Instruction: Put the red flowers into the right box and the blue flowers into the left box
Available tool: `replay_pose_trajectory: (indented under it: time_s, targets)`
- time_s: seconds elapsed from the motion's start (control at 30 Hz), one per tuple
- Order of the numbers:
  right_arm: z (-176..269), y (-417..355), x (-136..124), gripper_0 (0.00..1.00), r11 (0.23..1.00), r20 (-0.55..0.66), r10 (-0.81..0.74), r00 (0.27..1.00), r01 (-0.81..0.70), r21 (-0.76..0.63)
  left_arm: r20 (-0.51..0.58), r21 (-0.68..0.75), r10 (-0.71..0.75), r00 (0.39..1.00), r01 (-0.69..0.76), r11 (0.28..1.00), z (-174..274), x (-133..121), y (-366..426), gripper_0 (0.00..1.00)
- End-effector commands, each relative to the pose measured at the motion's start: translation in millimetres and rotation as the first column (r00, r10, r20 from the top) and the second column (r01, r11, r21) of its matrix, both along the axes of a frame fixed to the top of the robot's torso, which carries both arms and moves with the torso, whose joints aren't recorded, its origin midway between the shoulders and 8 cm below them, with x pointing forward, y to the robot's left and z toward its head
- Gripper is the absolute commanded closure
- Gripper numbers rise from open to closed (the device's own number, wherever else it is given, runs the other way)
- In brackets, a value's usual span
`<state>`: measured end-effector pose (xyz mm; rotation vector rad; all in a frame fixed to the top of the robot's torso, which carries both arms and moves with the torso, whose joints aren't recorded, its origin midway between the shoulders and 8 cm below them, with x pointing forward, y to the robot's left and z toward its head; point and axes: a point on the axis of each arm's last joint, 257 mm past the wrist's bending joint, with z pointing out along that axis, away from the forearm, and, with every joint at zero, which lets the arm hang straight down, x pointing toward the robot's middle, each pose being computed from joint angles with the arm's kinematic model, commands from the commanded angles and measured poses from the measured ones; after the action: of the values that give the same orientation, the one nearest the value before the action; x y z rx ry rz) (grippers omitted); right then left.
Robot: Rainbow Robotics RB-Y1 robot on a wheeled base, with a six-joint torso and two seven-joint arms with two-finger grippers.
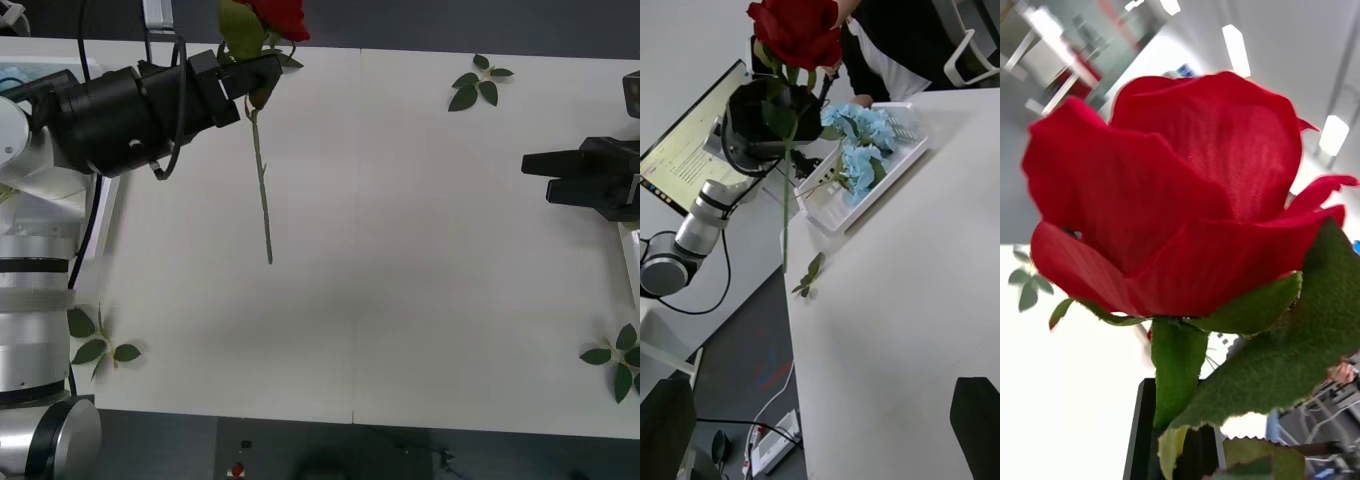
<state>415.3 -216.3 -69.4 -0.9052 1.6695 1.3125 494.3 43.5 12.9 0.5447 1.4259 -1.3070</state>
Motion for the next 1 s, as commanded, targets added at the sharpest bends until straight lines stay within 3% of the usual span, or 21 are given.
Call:
replay_pose_trajectory:
  time_s: [0.03, 0.17, 0.37, 0.73, 1.0]
  targets:
    - [13, 15, -8, 0.00, 0.998, 0.030, 0.046, 0.998, -0.048, 0.040, 0.108, -0.081, -0.033, 0.994, 0.042, 0.996, 6, -10, -43, 1.00]
    - [12, 23, -9, 0.00, 0.996, 0.028, 0.059, 0.998, -0.061, 0.062, 0.198, -0.109, -0.007, 0.980, 0.029, 0.994, 13, -13, -75, 1.00]
    - [6, 35, -9, 0.00, 0.994, 0.020, 0.069, 0.997, -0.070, 0.086, 0.245, -0.182, 0.037, 0.969, 0.008, 0.983, 23, -19, -124, 1.00]
    - [-11, 60, -2, 0.00, 0.993, 0.015, 0.062, 0.998, -0.063, 0.103, 0.071, -0.302, -0.025, 0.997, 0.045, 0.952, 14, -34, -173, 1.00]
    - [-23, 69, 2, 0.00, 0.995, 0.016, 0.054, 0.998, -0.055, 0.085, 0.033, -0.303, -0.059, 0.998, 0.066, 0.951, 4, -46, -193, 1.00]
